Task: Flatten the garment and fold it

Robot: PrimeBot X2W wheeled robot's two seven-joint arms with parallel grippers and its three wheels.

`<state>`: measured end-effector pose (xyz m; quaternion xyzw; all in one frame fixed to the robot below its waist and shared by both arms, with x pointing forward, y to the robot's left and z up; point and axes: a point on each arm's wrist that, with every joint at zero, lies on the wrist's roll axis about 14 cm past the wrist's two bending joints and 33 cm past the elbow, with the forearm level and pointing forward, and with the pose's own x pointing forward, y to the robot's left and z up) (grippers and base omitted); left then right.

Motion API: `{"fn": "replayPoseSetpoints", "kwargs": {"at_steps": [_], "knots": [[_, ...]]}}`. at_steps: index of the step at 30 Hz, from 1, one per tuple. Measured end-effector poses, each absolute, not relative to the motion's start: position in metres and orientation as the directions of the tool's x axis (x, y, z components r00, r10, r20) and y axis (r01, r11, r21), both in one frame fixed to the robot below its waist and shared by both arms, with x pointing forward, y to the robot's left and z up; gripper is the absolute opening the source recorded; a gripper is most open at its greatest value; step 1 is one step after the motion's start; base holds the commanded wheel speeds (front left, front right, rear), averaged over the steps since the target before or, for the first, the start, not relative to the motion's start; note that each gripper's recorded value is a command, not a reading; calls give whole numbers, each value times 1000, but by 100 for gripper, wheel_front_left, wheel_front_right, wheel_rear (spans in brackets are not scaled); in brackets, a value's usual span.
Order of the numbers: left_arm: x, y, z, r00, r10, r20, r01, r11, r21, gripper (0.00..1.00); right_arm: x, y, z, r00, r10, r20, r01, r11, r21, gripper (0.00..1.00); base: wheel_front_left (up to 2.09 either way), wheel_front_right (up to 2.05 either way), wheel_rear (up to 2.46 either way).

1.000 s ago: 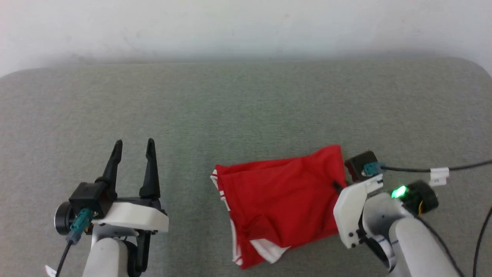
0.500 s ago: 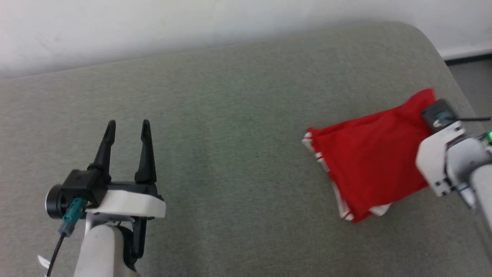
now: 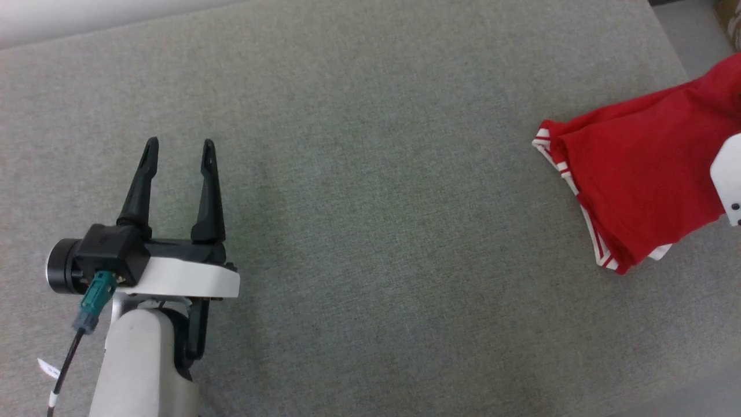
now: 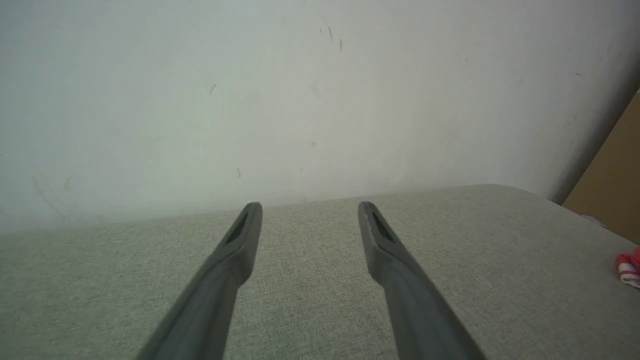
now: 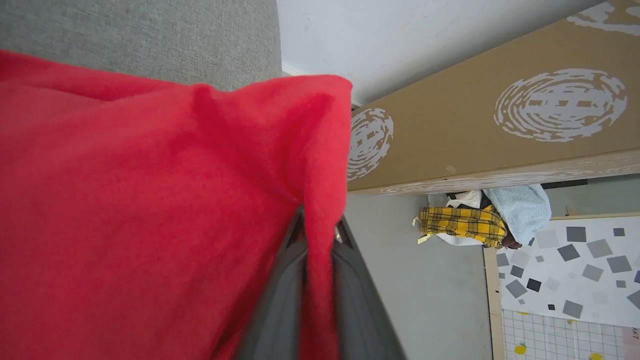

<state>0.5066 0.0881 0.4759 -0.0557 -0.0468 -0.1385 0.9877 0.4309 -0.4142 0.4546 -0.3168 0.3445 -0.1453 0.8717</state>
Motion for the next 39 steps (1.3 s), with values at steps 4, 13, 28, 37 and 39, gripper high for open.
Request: {"fn": "replayPoseSetpoints", "kwargs": {"at_steps": [4,13,28,37,39], "knots": [[508,84,462,957,-280,79,288,952,-105,100,431,-423,444,696,-500,-516,53,753,-656,0,0,0,0],[495,87,473,958,-274,80,281,955,-97,100,413,-428,447,708,-510,-488,163,791,-590,100,0,0,0],[436,125,519,975,-180,130,192,977,-90,100,414,-325,519,961,-260,-94,241,955,-174,100,0,0,0],[405,158,531,985,-87,152,102,990,-97,100,402,-233,556,992,-54,114,59,997,-41,100,0,0,0],[399,165,533,985,-70,158,86,992,-95,100,399,-213,560,990,-7,138,10,1000,-21,100,0,0,0]]}}
